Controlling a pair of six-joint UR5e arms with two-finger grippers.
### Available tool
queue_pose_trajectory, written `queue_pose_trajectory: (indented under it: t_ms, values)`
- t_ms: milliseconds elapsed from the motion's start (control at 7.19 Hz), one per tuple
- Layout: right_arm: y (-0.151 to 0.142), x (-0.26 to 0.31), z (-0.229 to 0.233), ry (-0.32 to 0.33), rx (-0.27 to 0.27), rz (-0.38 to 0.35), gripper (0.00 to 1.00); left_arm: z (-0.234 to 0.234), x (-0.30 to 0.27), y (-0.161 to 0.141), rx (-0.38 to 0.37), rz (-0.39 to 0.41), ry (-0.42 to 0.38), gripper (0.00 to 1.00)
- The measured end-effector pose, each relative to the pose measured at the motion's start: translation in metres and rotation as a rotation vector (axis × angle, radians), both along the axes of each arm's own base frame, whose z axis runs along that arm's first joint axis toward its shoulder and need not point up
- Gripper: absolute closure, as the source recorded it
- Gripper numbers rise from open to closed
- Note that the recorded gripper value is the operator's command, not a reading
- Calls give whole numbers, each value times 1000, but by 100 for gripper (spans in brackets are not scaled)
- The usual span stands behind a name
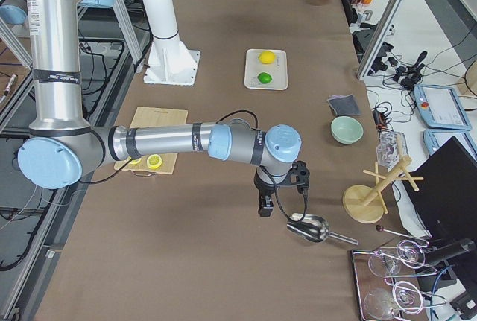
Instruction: Place all lemons on tray
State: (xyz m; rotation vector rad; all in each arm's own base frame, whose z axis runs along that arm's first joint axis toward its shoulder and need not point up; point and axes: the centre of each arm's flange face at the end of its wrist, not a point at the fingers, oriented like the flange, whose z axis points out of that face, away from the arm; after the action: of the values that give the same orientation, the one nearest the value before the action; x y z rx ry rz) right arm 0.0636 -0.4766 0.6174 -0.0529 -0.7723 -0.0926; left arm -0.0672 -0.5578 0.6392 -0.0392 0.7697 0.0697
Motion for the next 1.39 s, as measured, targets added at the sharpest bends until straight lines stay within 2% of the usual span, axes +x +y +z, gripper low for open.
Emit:
queue_pose_trajectory:
  t_ms: [278,417,834,1391]
  values:
    - [1,0,-3,-4,-4,1,0,36,0,37,3,-76,-2,2]
    - [1,-1,-5,-5,-1,2,0,42,1,44,-8,-110,2,2]
    - [0,-2,-8,-6,0,6,0,12,0,17,6,-178,8,2]
    - [-2,-6,-10,-4,-3,9,0,3,1,11,30,-187,15,2]
